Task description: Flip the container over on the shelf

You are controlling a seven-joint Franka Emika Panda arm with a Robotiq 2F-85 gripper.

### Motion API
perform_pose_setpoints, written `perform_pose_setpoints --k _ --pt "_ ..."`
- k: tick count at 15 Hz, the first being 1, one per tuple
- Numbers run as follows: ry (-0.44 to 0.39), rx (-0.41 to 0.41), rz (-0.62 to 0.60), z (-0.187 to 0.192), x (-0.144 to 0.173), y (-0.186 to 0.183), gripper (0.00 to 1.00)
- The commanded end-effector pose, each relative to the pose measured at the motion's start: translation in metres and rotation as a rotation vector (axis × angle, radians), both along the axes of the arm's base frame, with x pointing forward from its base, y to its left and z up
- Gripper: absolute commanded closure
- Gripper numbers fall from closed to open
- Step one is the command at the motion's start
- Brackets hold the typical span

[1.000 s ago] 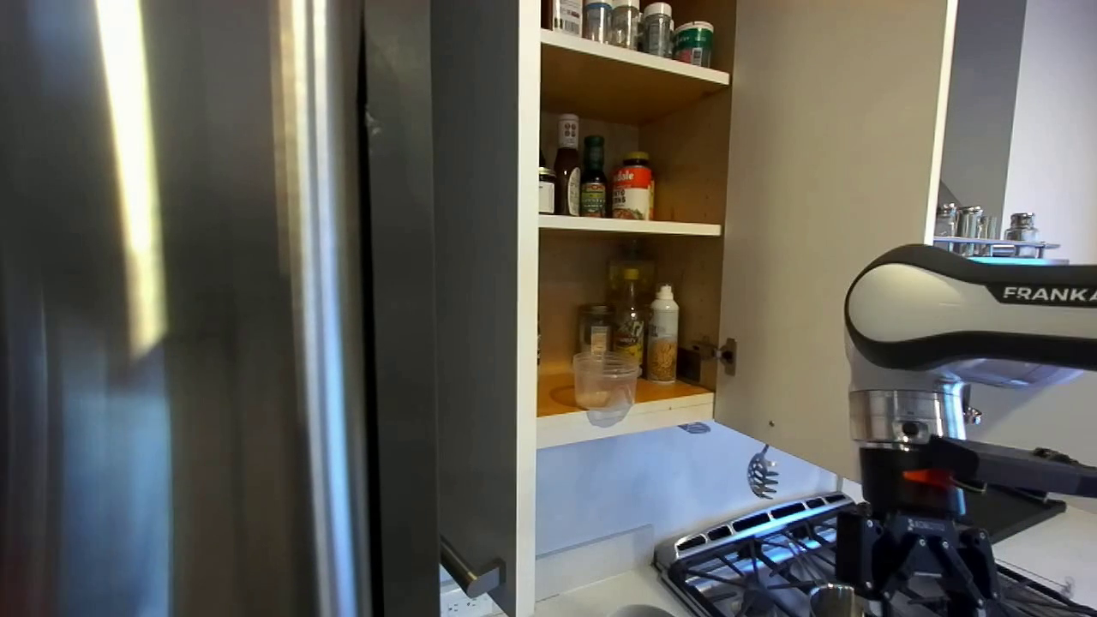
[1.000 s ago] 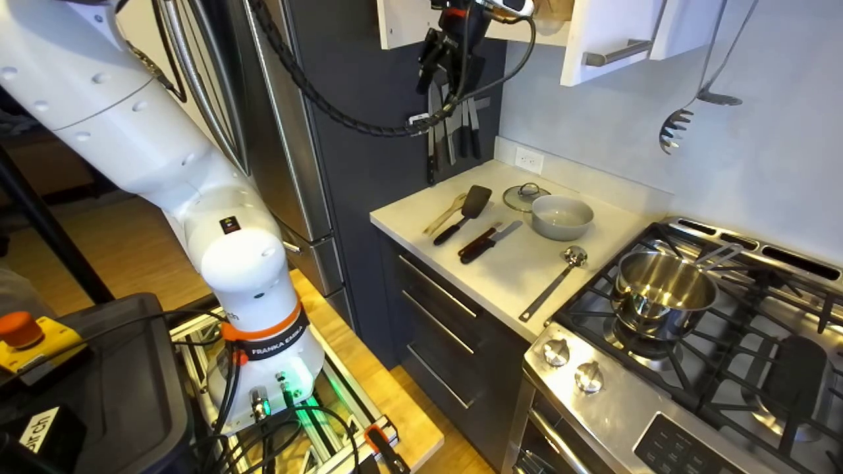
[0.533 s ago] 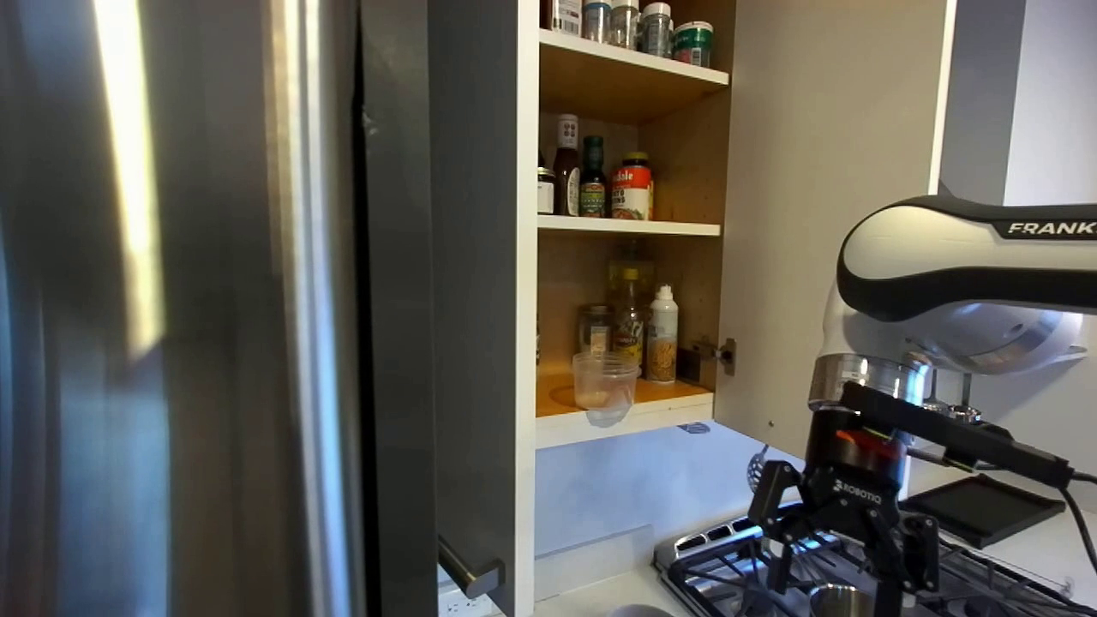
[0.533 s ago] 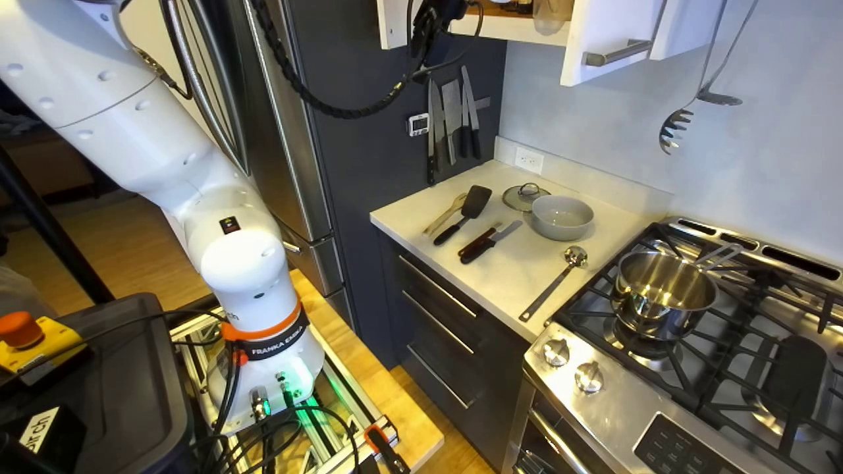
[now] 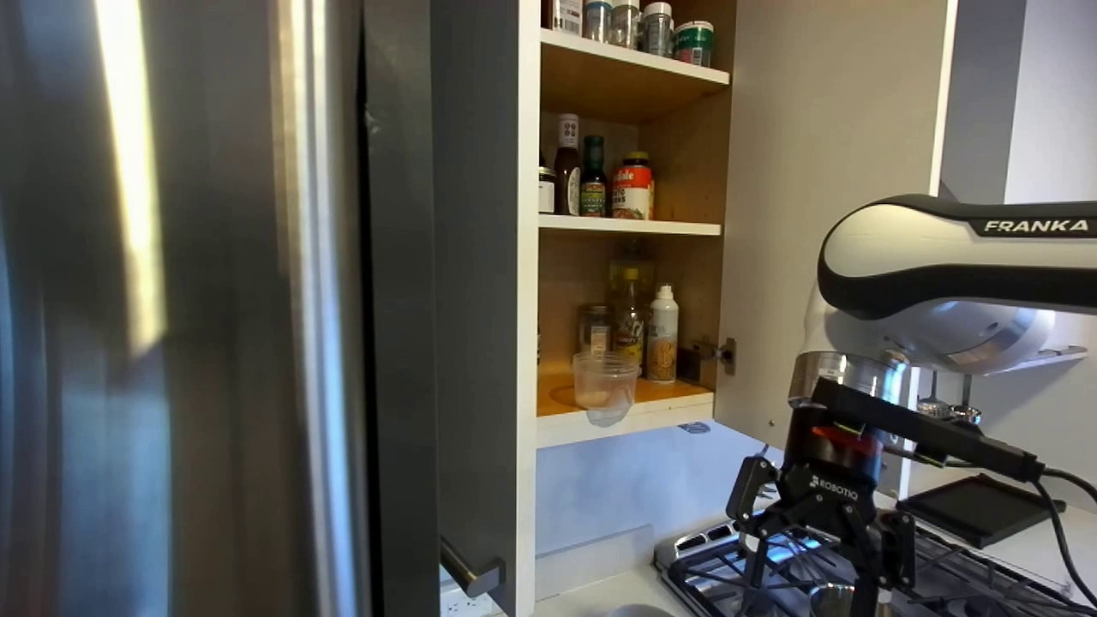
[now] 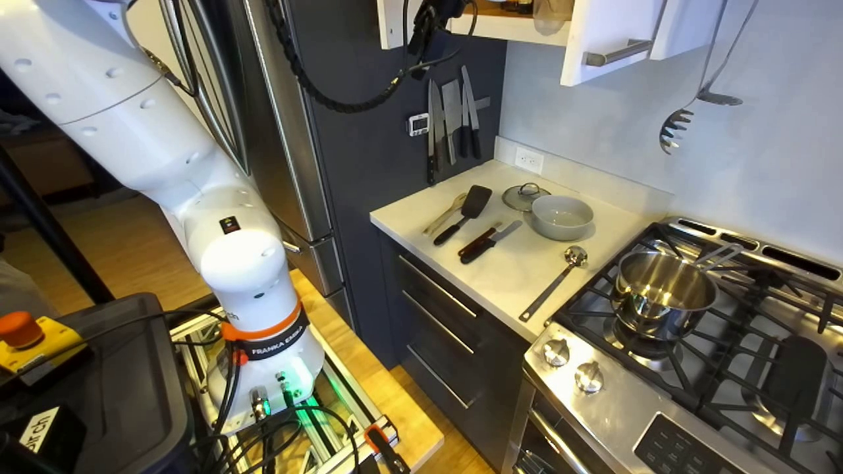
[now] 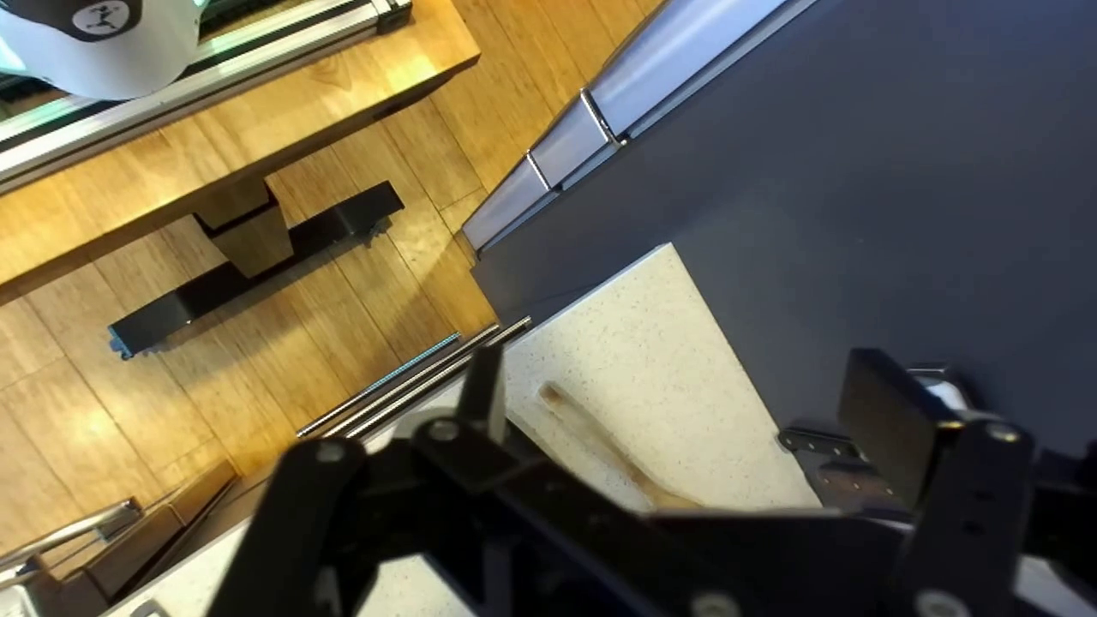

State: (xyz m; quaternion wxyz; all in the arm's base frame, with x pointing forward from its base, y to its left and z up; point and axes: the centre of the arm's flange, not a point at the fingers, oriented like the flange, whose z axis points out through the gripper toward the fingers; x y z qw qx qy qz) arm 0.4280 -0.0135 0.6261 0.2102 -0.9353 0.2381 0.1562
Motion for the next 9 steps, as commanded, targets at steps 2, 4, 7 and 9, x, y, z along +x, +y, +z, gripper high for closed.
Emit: perform_pose_setpoints --k 2,4,7,9 --pt "-0.132 0.024 -0.113 0.005 0.026 0.001 0.0" --pt "-0.238 0.043 -0.185 0.011 0.042 -0.001 0.0" --pt "-0.399 0.063 -0.295 0.019 0.064 -0.005 0.0" --pt "-0.495 0.082 -0.361 0.023 0.077 -0.007 0.0"
